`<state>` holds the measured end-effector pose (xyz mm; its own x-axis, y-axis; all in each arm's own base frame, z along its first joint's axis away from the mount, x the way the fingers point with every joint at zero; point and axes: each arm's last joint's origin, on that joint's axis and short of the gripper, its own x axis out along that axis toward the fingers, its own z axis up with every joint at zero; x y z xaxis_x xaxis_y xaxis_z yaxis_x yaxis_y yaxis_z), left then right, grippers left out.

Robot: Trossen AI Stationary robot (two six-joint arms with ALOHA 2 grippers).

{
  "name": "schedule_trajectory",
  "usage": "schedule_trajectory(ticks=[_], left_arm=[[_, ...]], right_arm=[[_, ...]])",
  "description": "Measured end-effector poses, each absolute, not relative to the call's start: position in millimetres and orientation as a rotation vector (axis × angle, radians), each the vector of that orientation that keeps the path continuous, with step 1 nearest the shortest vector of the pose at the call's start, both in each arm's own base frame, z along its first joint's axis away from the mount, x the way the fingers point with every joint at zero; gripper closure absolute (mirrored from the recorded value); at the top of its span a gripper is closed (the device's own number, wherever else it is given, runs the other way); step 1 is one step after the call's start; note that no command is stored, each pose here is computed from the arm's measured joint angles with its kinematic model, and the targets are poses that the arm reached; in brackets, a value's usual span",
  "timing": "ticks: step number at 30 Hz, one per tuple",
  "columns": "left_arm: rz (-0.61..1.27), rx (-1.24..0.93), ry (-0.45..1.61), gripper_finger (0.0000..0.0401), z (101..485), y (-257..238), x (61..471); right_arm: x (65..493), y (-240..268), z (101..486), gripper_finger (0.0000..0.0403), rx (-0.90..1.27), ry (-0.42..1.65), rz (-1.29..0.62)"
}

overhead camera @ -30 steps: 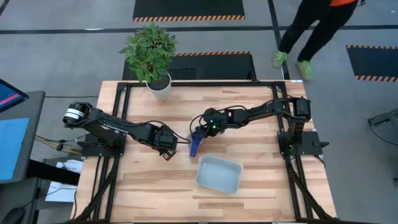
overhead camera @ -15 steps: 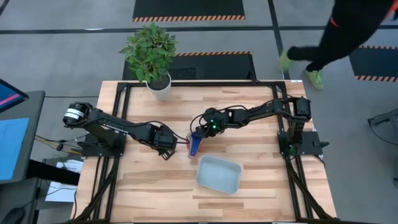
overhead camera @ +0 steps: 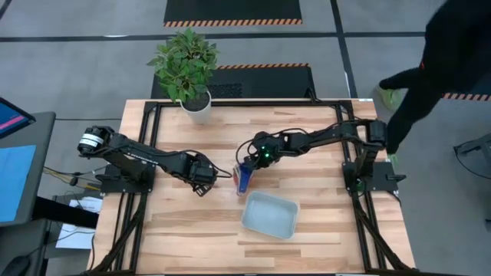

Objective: Nest measuring cups in basket
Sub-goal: Put the stacked measuring cups into the gray bin

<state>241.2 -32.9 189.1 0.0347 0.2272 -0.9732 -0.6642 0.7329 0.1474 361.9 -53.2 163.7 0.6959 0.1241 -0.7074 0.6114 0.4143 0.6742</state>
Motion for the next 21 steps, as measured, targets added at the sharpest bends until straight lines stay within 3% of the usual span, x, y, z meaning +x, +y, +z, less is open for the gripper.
schedule_trajectory(ticks=[9, 17, 21], left_arm=[[0.751, -0.348, 1.421, 0.0319, 185.2, -30.9, 233.3], [0.766, -0.329, 1.478, 0.0319, 173.1, -29.5, 222.9], [0.765, -0.318, 1.498, 0.0319, 170.3, -29.1, 220.0]], right_arm=[[338.7, -58.4, 220.4, 0.0328, 1.067, 0.664, -0.326], [318.6, -3.6, 259.6, 0.0324, 1.03, 0.694, -0.164], [300.7, 30.9, 262.5, 0.0325, 1.045, 0.836, -0.154]])
